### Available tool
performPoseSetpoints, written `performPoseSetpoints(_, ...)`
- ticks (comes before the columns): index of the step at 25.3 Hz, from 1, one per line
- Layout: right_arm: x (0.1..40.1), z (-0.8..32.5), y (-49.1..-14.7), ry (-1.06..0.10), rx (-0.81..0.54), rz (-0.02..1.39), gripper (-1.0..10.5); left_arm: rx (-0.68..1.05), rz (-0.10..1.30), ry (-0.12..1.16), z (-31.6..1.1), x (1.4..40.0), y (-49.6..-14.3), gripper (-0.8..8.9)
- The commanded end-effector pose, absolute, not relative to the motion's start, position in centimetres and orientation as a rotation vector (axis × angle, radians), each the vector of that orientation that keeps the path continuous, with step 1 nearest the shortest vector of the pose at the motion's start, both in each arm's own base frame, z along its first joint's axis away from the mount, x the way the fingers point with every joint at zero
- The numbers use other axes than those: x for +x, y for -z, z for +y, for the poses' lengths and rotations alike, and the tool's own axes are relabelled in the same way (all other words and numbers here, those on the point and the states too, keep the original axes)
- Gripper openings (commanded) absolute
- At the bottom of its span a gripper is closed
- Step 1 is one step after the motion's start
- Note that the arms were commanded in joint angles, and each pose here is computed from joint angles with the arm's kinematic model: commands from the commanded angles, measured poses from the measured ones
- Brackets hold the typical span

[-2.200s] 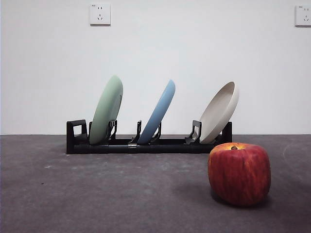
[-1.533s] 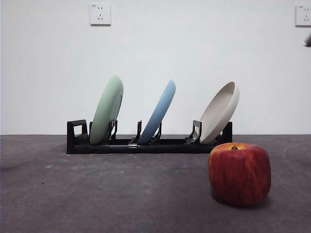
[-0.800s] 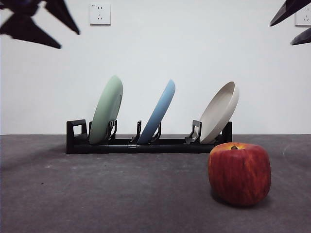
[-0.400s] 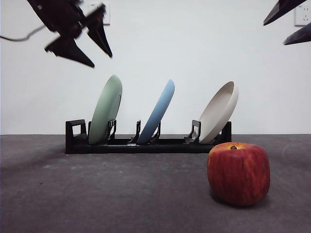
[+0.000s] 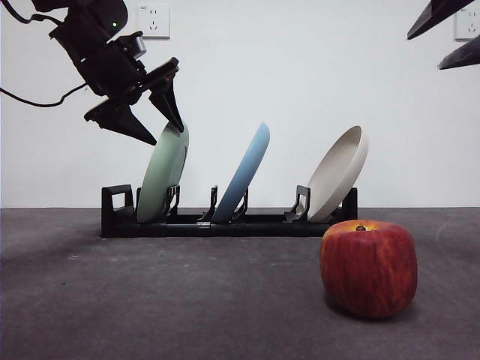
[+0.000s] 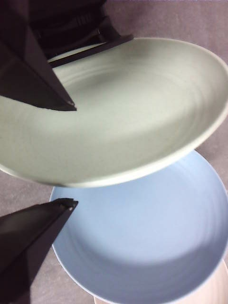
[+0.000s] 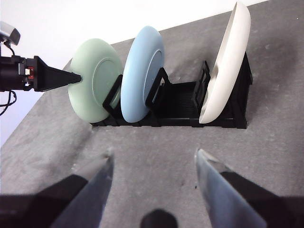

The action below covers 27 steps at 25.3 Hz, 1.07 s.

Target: Take the green plate from the plate rack,put the plate on the table,take the apple from the table,put the apple in the plate

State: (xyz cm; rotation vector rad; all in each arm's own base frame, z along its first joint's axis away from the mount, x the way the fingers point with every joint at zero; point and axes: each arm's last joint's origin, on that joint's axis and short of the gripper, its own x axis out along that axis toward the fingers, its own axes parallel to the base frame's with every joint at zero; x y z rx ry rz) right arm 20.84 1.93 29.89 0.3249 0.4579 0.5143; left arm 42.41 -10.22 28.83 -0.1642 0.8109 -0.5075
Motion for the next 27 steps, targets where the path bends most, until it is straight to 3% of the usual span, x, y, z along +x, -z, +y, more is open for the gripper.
performPoseSetpoints(1,20.9,2.0,-30.0,-0.518,0.315,0.451,2.8,-0.146,0.780,0.520,-10.5,42.6,-28.9,2.58)
performPoseSetpoints(6,20.9,2.0,-29.9,-0.515,0.316,0.457,2.8,-0.127,0.779,0.531,-10.5,42.6,-28.8,-0.18)
performPoseSetpoints(15,21.2,2.0,-29.6,-0.512,0.321,0.477,2.8,-0.097,0.741,0.552,-10.6,42.0,-30.1,-0.09)
performPoseSetpoints(23,21.5,2.0,-29.3,-0.510,0.325,0.493,2.8,-0.083,0.613,0.591,-10.7,38.4,-35.8,-0.09)
performPoseSetpoints(27,21.5,2.0,-29.3,-0.509,0.326,0.494,2.8,-0.057,0.572,0.679,-10.8,35.0,-39.0,-0.09)
